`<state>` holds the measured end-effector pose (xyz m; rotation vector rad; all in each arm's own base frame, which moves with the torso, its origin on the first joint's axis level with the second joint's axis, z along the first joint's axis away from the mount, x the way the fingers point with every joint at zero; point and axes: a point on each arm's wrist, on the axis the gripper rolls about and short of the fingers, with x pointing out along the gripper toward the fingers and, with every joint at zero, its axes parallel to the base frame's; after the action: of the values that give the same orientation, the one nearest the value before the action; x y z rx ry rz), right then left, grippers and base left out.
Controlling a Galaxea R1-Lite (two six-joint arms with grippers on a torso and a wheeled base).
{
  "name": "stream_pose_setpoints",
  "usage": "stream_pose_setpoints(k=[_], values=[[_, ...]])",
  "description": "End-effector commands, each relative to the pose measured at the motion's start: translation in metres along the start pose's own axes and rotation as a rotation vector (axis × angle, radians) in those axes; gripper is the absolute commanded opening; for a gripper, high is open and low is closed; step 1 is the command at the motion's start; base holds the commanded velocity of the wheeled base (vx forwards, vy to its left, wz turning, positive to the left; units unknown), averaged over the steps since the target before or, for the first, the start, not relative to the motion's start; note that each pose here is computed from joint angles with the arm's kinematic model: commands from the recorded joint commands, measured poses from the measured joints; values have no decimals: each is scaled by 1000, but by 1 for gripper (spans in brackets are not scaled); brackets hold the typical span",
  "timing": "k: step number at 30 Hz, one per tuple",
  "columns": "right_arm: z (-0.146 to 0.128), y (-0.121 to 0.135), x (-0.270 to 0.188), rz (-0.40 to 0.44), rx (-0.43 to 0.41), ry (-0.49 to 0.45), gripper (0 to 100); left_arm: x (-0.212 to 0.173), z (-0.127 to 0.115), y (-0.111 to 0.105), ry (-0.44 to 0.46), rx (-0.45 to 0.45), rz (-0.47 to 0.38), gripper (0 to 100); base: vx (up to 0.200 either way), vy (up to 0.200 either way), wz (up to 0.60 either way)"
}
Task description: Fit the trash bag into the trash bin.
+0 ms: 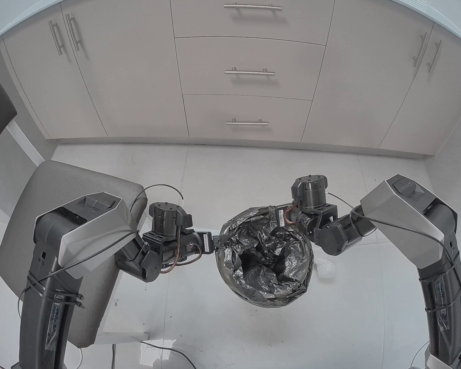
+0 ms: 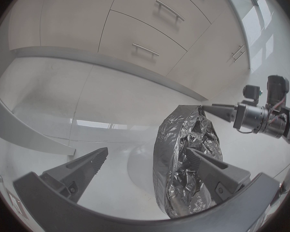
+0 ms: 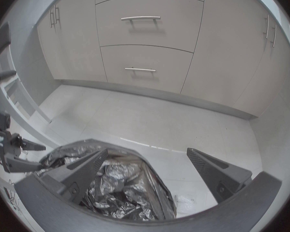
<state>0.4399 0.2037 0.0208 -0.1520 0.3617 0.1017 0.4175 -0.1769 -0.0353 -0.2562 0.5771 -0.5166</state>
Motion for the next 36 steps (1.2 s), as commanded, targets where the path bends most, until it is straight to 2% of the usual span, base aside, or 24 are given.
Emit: stream_pose_setpoints(k=[1,9,12,17,21,36], values=[[12,2,5,4,12,-30,100,1,-2,2,2,-2,2,100,0,0,0],[11,4,12,3,14,-28,100,1,-2,2,2,-2,2,100,0,0,0],[11,6,8,10,49,-12,100,1,-1,2,1,-3,3,100,0,0,0],[8,7,7,15,41,43,100,1,-2,3,4,-4,4,100,0,0,0],[7,7,7,18,46,48,100,1,-2,3,2,-3,4,100,0,0,0],[-14,7,21,20,41,87,100,2,-3,5,4,-6,7,100,0,0,0]])
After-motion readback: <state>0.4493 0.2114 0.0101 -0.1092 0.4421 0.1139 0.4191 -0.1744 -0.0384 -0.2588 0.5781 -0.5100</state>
